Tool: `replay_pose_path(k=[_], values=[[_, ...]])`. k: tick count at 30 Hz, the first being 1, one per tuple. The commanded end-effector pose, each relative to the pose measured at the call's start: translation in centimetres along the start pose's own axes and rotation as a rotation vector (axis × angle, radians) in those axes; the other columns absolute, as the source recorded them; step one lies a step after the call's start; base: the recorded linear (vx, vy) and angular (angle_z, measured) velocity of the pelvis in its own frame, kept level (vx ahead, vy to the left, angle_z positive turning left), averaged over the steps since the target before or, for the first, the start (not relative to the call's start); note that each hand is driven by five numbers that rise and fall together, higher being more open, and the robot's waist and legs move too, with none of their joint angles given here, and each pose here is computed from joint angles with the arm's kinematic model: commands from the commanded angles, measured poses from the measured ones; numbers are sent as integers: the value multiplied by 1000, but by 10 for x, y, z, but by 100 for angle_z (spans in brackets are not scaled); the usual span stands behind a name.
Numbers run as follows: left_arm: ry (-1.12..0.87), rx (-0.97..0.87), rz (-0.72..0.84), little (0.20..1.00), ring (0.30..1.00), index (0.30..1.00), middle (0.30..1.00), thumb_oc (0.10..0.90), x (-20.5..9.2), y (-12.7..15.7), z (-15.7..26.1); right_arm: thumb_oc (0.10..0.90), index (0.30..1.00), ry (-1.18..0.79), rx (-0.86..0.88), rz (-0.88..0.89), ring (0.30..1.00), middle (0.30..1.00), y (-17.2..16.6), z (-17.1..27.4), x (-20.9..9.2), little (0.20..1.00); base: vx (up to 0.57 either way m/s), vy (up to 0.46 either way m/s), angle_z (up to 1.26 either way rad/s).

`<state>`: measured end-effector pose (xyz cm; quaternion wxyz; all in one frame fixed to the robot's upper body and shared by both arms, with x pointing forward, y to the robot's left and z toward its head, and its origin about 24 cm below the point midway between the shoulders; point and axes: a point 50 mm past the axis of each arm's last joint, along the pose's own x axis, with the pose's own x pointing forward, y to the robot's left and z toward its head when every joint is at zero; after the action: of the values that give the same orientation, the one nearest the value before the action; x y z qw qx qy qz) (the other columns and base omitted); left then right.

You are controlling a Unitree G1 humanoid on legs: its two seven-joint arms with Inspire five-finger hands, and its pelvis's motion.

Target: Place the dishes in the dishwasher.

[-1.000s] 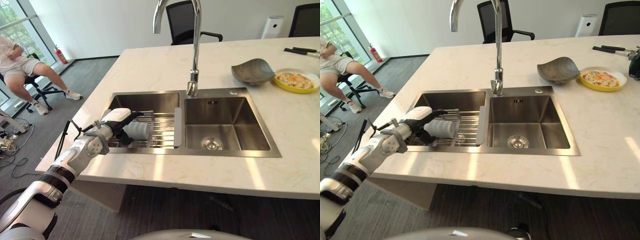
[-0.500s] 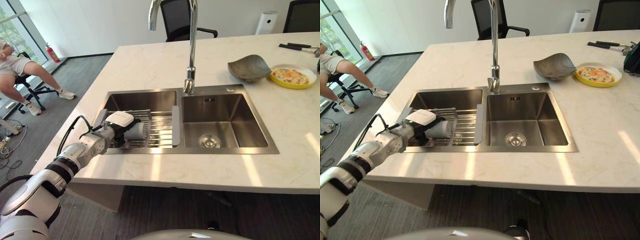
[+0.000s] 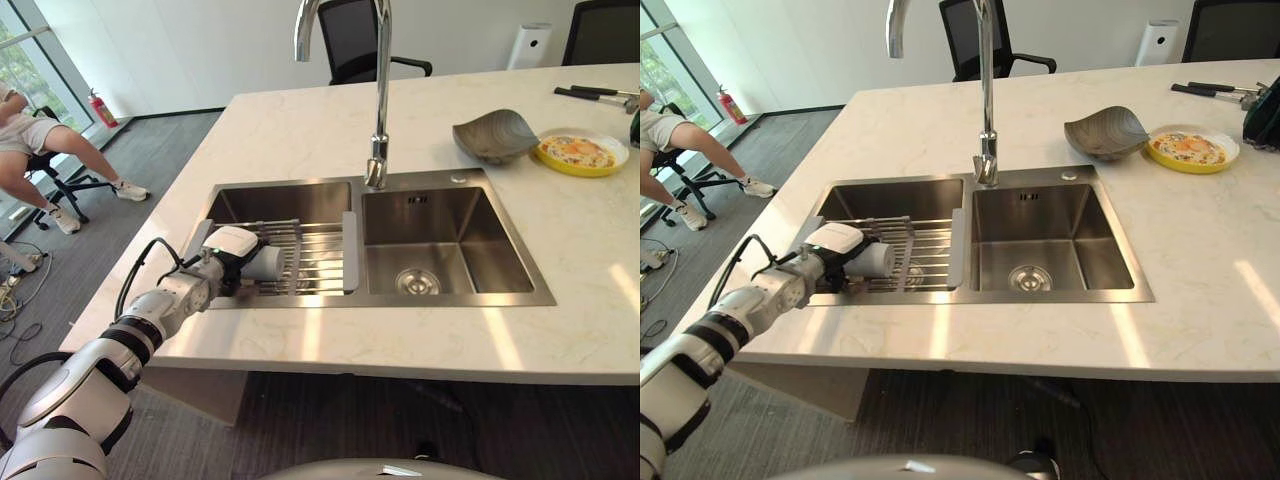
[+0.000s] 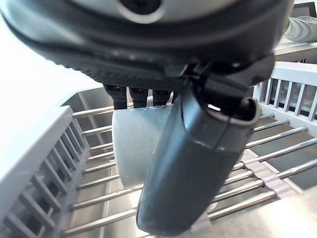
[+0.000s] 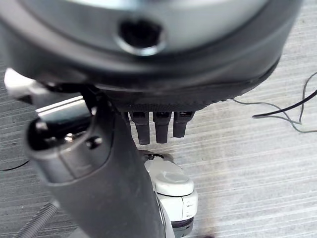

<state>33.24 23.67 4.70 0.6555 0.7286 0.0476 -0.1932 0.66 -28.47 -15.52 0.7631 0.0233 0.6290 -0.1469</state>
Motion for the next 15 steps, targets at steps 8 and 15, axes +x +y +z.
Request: replay_pose_path(k=[8,15], values=[[94,-142,55,900,900,900,900,800,12,49,-22,800,900,-54,-10,33,900,900,11,25,4,900,0,0,0],[95,-40,12,900,900,900,900,800,18,58,-19,800,900,-87,-45,50,900,900,14,38,5,900,-17,11,-1]])
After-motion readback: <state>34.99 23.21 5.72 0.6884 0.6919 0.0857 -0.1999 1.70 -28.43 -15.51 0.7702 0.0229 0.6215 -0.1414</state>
